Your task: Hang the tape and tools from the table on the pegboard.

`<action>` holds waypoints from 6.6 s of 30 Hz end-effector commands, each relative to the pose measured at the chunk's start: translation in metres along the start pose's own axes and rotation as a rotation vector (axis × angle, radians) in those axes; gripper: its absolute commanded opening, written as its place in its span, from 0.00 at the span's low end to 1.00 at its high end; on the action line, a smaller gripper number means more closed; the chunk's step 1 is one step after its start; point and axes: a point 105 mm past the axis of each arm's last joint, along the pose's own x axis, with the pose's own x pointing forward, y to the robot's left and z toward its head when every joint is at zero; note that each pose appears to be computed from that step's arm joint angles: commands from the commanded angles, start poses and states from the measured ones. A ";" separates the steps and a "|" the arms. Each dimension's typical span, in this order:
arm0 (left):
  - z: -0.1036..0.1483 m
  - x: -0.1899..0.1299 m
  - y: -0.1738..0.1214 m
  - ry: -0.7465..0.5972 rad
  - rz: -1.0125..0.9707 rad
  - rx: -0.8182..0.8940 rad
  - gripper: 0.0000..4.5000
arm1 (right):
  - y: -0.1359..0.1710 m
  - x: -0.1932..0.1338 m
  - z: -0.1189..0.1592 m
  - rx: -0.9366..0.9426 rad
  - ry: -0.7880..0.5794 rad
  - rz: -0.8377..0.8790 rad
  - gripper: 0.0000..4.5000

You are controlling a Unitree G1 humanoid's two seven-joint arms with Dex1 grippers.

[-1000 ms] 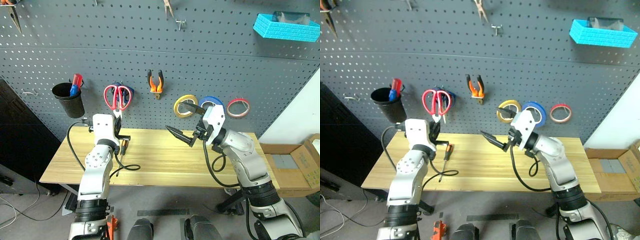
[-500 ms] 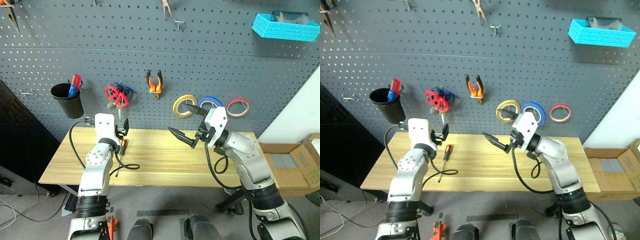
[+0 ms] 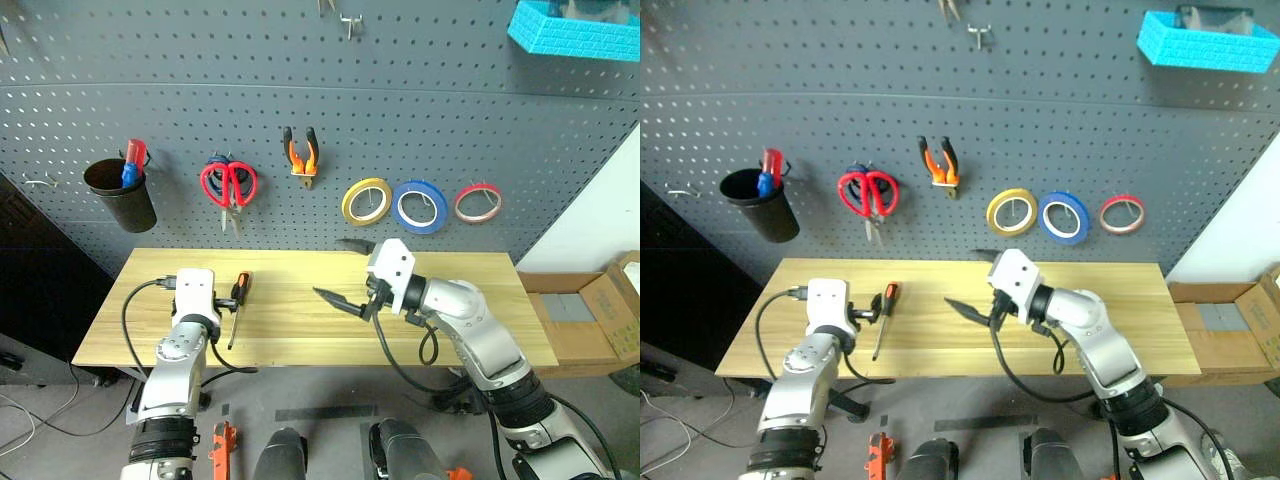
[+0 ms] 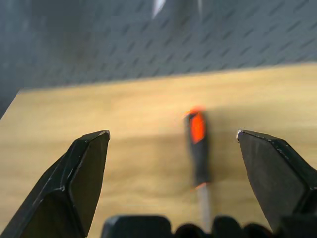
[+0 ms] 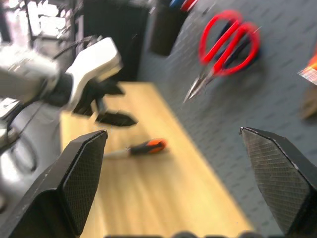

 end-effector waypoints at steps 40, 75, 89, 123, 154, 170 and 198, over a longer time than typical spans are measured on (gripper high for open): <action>0.040 0.057 -0.015 -0.059 -0.161 0.097 0.19 | -0.005 0.007 0.019 -0.014 -0.035 -0.003 1.00; 0.314 -0.052 0.114 -0.952 0.459 0.359 0.19 | -0.055 0.041 0.164 -0.028 -0.661 -0.125 1.00; 0.288 -0.002 0.117 -0.799 0.318 0.216 0.19 | -0.034 0.062 0.140 -0.006 -0.501 -0.082 1.00; 0.336 -0.028 0.122 -0.952 0.421 0.212 0.19 | -0.049 0.067 0.142 0.047 -0.498 -0.123 1.00; 0.263 -0.042 0.150 -0.885 0.510 0.126 0.19 | -0.043 0.063 0.114 0.039 -0.432 -0.117 1.00; 0.245 -0.041 0.147 -0.813 0.525 0.067 0.99 | -0.046 0.060 0.113 0.026 -0.420 -0.125 1.00; 0.191 -0.067 -0.059 -0.584 0.010 -0.240 0.99 | -0.055 -0.030 0.047 -0.003 -0.163 -0.407 1.00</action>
